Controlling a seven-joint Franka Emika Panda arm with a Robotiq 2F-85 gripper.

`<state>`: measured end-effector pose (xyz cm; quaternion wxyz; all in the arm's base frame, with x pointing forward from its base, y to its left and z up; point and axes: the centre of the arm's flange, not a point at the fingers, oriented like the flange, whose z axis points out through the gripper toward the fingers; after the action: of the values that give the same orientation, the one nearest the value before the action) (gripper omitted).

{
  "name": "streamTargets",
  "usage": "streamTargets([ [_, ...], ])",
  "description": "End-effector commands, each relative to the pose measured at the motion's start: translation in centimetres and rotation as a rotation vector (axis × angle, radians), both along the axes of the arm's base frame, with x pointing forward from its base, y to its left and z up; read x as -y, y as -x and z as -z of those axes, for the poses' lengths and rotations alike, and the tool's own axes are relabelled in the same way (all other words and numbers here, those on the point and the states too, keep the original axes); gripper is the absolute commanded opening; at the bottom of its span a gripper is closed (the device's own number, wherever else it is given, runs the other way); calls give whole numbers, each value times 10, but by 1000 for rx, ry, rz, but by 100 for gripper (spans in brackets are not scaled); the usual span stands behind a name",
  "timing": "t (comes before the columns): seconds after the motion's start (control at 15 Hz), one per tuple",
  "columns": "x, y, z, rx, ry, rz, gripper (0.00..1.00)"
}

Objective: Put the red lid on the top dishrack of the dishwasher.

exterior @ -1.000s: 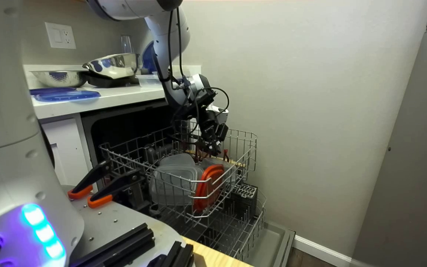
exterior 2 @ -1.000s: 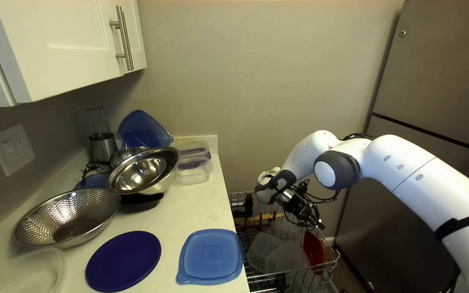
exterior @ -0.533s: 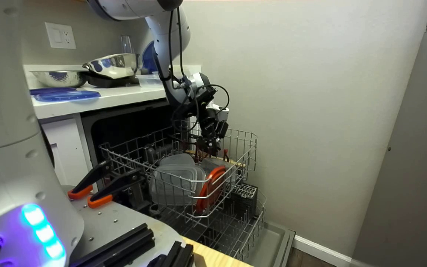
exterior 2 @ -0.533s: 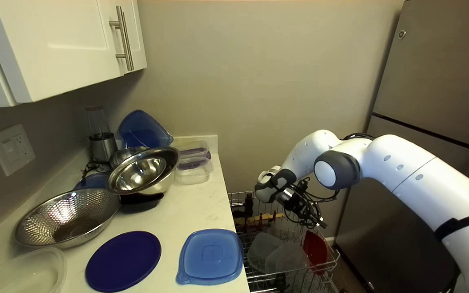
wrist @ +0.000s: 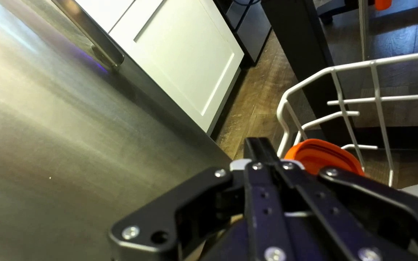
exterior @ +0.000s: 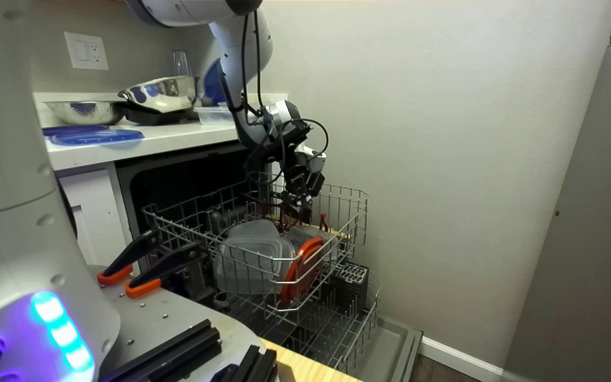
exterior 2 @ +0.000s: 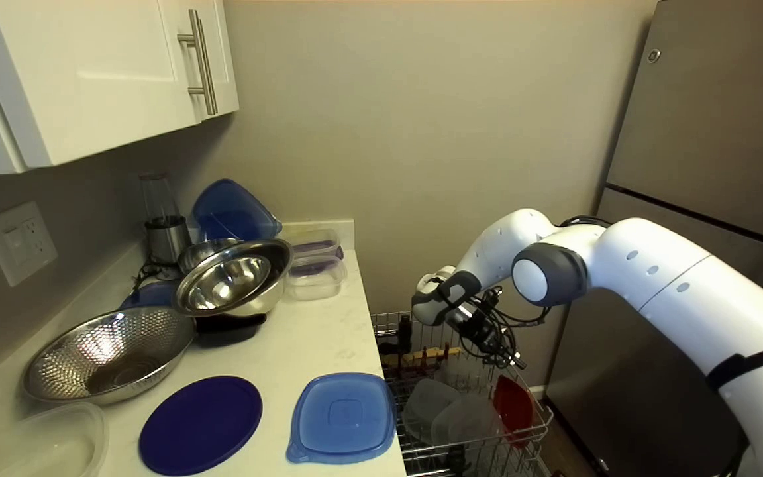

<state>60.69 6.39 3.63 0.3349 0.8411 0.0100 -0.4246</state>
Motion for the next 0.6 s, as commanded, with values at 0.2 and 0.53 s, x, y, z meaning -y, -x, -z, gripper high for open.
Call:
streamTargets([
  [0.2,-8,-1,-45,39,-150,0,1],
  [0.53,-17,-5,-73,76,-210,-15,1],
])
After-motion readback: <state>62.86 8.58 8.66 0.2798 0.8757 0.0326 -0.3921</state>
